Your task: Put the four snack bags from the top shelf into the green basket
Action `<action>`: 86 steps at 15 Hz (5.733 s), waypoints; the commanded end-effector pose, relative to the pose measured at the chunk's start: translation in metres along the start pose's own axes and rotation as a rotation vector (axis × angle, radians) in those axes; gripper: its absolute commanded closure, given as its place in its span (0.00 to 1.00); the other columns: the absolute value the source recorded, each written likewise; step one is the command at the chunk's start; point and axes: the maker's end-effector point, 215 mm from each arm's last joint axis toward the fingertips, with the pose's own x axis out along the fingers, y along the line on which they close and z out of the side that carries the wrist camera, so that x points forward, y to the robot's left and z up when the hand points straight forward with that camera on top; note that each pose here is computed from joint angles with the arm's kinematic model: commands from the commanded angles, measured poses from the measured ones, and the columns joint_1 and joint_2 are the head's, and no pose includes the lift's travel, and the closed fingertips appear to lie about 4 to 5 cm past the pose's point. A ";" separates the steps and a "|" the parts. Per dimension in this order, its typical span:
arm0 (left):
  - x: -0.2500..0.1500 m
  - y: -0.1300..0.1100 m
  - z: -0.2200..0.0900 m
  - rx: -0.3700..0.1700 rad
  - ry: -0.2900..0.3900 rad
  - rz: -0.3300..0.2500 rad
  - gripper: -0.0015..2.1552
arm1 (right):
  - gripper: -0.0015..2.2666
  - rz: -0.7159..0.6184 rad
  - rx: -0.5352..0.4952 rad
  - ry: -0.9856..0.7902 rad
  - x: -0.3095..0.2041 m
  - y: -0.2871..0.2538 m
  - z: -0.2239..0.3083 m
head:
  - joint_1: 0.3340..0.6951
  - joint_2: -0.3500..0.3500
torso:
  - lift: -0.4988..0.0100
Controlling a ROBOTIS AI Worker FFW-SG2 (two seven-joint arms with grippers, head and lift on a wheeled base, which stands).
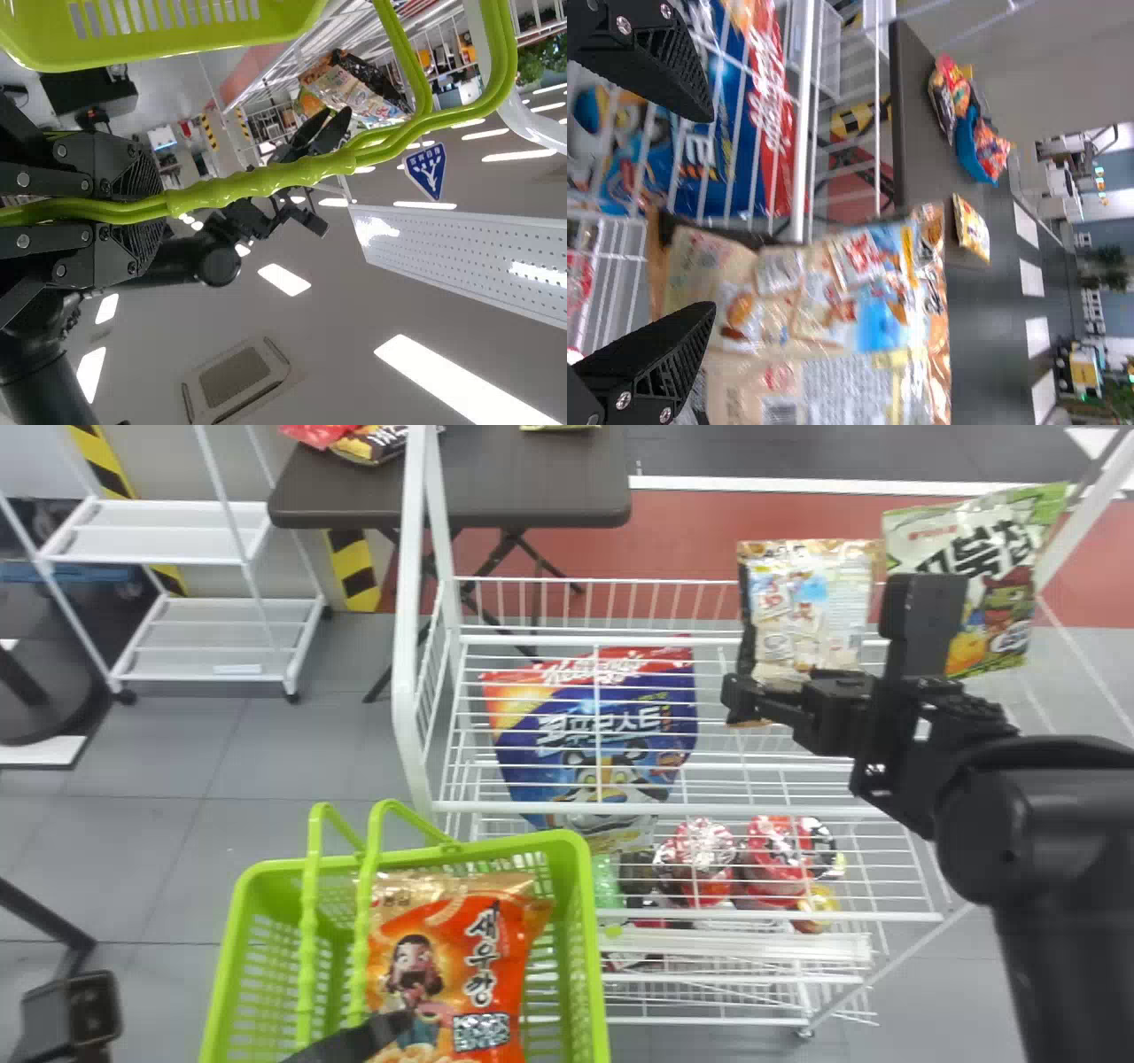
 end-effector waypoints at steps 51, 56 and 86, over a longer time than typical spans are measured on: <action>0.019 -0.013 -0.014 -0.061 0.023 -0.070 1.00 | 0.77 0.896 0.138 0.559 -0.165 0.354 -0.182 | 1.00 1.00 | 0.98; 0.016 -0.011 -0.010 -0.054 0.022 -0.063 1.00 | 0.01 0.866 0.157 0.626 -0.184 0.326 -0.191 | 1.00 1.00 | 0.98; -0.008 -0.009 -0.005 -0.064 -0.017 -0.045 1.00 | 0.40 -0.482 -0.266 0.074 0.033 -0.188 0.034 | 1.00 0.10 | 0.98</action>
